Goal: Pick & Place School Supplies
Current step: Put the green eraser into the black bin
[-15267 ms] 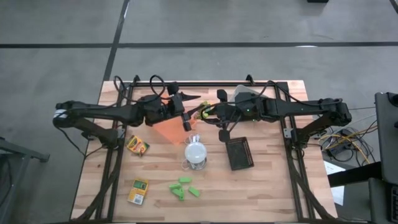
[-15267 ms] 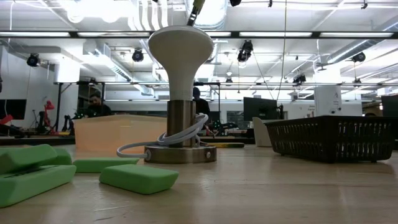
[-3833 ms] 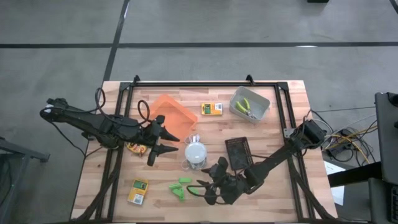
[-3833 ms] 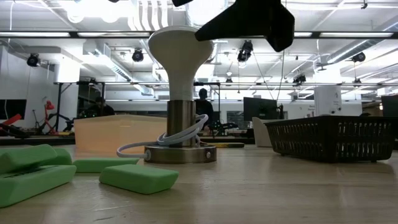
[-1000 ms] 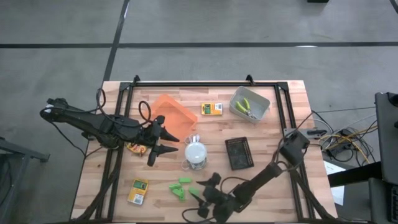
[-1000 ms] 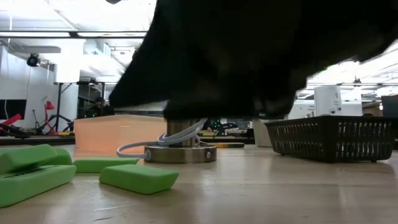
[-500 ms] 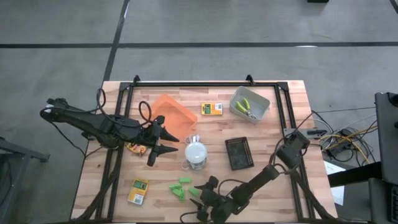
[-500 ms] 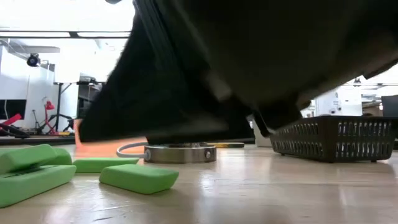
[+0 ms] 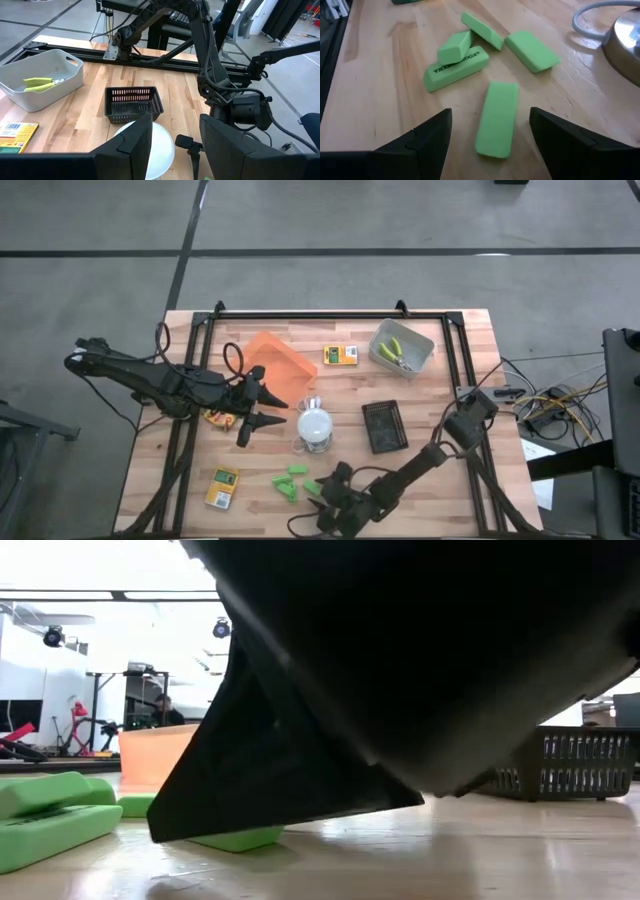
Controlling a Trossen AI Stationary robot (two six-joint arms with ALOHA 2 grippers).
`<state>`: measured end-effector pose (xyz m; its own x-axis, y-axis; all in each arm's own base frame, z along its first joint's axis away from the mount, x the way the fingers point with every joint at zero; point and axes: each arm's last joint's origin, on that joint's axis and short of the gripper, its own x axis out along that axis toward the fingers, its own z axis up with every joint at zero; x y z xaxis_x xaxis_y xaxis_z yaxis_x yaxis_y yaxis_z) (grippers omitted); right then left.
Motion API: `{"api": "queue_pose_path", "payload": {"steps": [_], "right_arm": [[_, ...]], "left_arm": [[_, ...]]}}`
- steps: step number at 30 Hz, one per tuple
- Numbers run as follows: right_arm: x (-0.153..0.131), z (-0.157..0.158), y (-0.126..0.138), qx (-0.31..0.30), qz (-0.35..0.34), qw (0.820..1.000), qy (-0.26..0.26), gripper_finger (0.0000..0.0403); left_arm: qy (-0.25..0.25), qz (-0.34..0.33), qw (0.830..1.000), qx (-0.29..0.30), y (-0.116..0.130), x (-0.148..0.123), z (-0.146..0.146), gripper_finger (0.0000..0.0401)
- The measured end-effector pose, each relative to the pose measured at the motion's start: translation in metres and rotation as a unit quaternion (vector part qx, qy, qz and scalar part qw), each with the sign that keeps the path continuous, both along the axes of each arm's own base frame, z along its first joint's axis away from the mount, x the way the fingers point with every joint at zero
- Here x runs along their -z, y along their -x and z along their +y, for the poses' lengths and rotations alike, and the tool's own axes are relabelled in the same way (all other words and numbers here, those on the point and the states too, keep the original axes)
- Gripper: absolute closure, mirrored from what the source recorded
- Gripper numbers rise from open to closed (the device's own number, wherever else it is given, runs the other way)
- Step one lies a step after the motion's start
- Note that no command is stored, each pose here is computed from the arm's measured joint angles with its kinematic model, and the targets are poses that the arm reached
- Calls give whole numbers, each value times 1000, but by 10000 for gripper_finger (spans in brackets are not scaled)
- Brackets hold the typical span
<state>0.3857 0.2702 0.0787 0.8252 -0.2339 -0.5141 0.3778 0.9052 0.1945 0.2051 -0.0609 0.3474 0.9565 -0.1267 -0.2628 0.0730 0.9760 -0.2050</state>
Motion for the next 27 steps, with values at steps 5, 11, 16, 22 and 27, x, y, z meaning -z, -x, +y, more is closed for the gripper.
{"api": "queue_pose_path", "payload": {"steps": [5,11,16,22,27], "right_arm": [[0,-5,-1,16,7,1000,-15,151],[1,-8,-2,10,21,1000,-18,163],[2,-8,-1,-4,35,999,-1,174],[5,-9,-1,-28,51,998,35,179],[5,-9,-1,-48,62,995,60,180]], "left_arm": [[0,0,1000,0,0,0,0,231],[0,0,1000,0,0,0,0,231],[0,0,1000,0,0,0,0,231],[0,0,1000,0,0,0,0,231],[0,0,1000,0,0,0,0,231]]}}
